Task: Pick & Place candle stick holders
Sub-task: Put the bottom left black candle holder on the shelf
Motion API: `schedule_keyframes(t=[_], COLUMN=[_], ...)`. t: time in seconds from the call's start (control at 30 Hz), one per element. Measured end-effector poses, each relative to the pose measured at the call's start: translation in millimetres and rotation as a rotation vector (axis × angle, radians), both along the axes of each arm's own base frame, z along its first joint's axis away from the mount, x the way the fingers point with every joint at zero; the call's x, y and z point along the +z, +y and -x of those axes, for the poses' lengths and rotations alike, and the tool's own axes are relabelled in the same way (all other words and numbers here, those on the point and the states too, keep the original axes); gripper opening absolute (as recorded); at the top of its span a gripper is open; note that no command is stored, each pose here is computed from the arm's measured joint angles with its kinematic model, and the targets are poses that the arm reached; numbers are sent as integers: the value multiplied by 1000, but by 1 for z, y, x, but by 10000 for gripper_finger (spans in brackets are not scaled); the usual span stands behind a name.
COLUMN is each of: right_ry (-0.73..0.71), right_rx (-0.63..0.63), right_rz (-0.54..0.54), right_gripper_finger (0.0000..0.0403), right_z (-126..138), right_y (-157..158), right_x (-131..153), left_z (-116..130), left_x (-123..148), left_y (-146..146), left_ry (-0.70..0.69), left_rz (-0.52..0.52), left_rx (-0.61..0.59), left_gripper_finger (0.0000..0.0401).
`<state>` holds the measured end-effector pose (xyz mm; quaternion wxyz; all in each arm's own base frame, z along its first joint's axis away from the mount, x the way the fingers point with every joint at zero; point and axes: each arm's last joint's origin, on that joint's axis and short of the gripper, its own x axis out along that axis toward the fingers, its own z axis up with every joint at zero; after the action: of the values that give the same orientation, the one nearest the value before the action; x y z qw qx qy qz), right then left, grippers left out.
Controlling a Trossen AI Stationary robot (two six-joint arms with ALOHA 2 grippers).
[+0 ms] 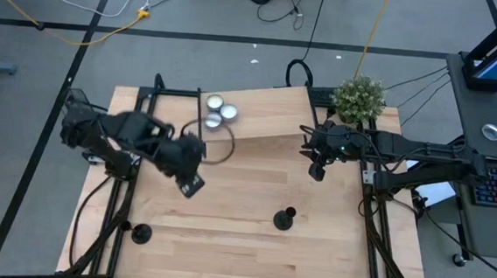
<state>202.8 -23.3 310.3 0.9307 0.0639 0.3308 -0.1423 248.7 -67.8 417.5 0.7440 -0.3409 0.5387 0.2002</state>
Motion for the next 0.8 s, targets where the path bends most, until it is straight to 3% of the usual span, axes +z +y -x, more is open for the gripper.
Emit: schedule_keyframes(t=[0.17, 0.43, 0.8], right_ry=[2, 4, 2], right_rx=[6, 11, 8], right_rz=[6, 11, 8], right_gripper_finger=[75, 75, 75], right_z=[0, 0, 0], right_y=[0, 0, 0], right_x=[0, 0, 0], left_z=[11, 45, 111], left_x=[-25, -63, -62], left_y=[-28, -66, -83], left_ry=[156, 427, 502], left_rz=[122, 212, 245], left_rx=[63, 100, 267], left_gripper_finger=[122, 122, 122])
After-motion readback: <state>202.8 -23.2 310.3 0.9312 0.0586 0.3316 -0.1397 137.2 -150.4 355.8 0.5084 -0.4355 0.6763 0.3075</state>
